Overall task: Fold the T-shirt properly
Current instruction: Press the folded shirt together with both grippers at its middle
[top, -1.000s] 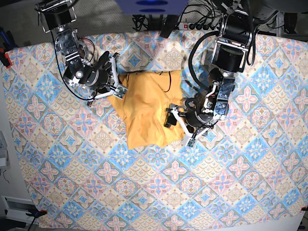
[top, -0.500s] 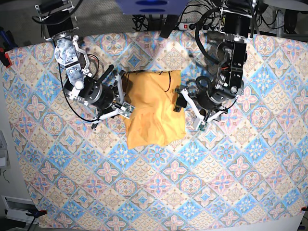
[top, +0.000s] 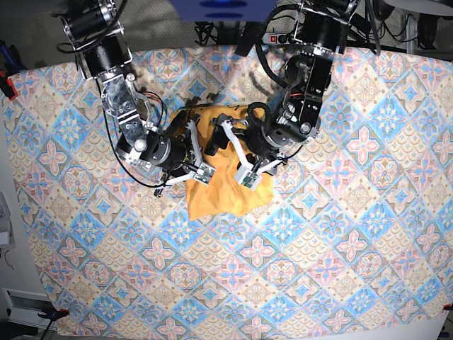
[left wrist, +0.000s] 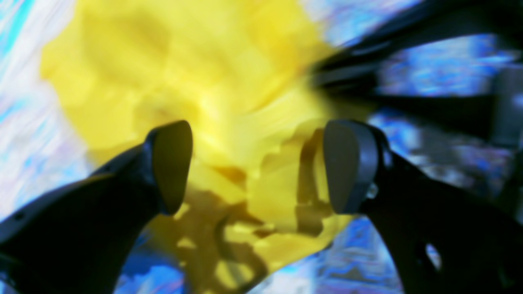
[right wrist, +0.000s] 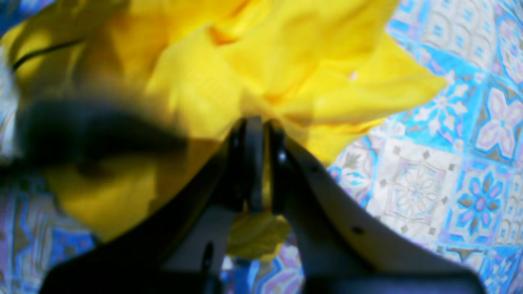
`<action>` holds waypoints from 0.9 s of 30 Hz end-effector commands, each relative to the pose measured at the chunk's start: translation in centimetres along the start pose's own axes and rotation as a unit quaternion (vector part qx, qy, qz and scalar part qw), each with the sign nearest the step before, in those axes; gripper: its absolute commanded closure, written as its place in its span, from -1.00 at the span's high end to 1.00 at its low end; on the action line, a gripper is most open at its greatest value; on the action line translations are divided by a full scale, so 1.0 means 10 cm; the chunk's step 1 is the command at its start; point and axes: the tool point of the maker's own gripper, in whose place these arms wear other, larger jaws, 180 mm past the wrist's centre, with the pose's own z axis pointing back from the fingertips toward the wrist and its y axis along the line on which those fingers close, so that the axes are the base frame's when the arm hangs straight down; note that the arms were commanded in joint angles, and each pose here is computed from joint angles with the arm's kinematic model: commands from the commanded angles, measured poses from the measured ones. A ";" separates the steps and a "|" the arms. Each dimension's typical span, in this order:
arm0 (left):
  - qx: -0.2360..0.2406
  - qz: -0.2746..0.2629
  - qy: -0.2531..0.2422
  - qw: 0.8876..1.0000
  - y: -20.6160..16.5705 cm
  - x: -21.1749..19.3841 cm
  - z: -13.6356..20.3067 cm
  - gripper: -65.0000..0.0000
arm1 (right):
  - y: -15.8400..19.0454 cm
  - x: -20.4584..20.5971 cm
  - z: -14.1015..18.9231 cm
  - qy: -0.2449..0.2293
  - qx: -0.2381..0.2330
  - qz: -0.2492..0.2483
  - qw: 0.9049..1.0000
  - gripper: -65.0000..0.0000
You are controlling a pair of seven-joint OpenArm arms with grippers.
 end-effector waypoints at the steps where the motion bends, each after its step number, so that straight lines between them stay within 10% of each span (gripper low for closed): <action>1: 0.006 -0.001 -0.007 1.000 0.06 0.07 -0.01 0.51 | -0.07 0.14 0.03 -0.023 -0.007 0.002 1.000 -0.91; 27: 0.073 0.027 0.020 0.997 0.86 -0.29 0.01 0.51 | -0.65 -0.58 -0.15 0.007 -0.023 -0.090 0.996 -0.91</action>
